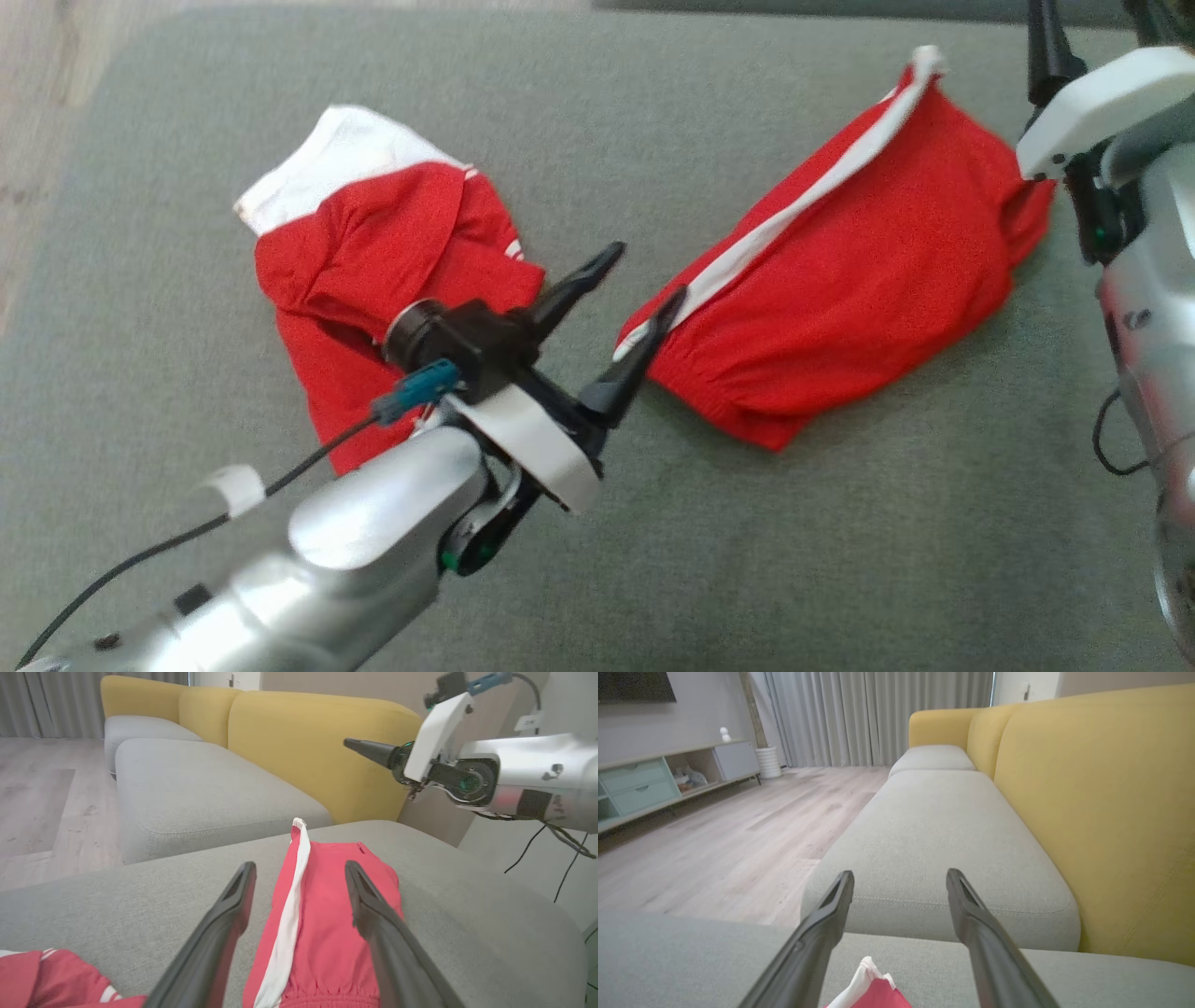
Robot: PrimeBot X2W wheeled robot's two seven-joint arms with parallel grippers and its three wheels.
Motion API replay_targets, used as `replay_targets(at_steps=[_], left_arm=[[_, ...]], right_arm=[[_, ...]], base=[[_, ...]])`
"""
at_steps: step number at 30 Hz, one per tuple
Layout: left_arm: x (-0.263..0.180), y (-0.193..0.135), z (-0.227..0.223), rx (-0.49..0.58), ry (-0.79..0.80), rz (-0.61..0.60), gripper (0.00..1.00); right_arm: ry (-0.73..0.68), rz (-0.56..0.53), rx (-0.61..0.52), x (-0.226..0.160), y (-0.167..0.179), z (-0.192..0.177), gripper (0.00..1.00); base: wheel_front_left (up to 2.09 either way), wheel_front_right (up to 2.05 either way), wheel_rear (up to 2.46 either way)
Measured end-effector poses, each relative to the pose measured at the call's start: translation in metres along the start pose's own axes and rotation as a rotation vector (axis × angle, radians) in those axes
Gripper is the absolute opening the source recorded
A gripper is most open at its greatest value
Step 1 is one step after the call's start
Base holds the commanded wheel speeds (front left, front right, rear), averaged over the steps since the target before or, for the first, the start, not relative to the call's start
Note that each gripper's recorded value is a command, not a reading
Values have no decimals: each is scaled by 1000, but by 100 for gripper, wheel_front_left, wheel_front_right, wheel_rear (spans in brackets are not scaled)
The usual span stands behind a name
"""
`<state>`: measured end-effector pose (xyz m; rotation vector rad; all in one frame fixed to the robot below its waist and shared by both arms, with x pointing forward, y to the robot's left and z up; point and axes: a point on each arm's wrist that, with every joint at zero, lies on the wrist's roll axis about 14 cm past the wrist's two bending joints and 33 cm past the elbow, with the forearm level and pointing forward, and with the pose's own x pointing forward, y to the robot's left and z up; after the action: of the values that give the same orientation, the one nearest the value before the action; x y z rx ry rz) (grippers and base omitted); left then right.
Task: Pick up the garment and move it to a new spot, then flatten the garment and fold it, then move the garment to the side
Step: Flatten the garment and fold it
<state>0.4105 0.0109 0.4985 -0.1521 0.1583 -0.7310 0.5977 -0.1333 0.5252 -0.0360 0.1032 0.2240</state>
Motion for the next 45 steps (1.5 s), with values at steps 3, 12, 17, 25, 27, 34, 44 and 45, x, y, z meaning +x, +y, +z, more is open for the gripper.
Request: replay_targets(at_steps=[3, 12, 17, 25, 27, 34, 44, 45], left_arm=[[-7, 9, 13, -11, -41, 72, 100], [-30, 33, 56, -85, -199, 265, 100], [-47, 43, 72, -72, -284, 345, 100], [-79, 49, 45, -93, -302, 475, 100], [-86, 45, 26, -114, -272, 491, 100], [-92, 49, 5, -118, -244, 504, 100], [-74, 65, -5, -120, -228, 480, 100], [-70, 68, -7, -118, -222, 472, 100]], right_arm=[[-64, -26, 32, -17, -12, 21, 100], [-173, -65, 105, -81, -28, 30, 100], [-199, -94, 145, -116, -34, 17, 100], [-180, -139, 253, -163, -14, -26, 100], [-143, -150, 255, -179, -7, -46, 100], [-91, -196, 274, -202, -7, -72, 100], [-35, -161, 213, -143, -10, -53, 100], [-20, -164, 206, -122, -16, -46, 100]], base=[[0, 0, 0], [0, 0, 0], [0, 0, 0], [0, 0, 0], [0, 0, 0], [0, 0, 0], [0, 0, 0], [0, 0, 0]])
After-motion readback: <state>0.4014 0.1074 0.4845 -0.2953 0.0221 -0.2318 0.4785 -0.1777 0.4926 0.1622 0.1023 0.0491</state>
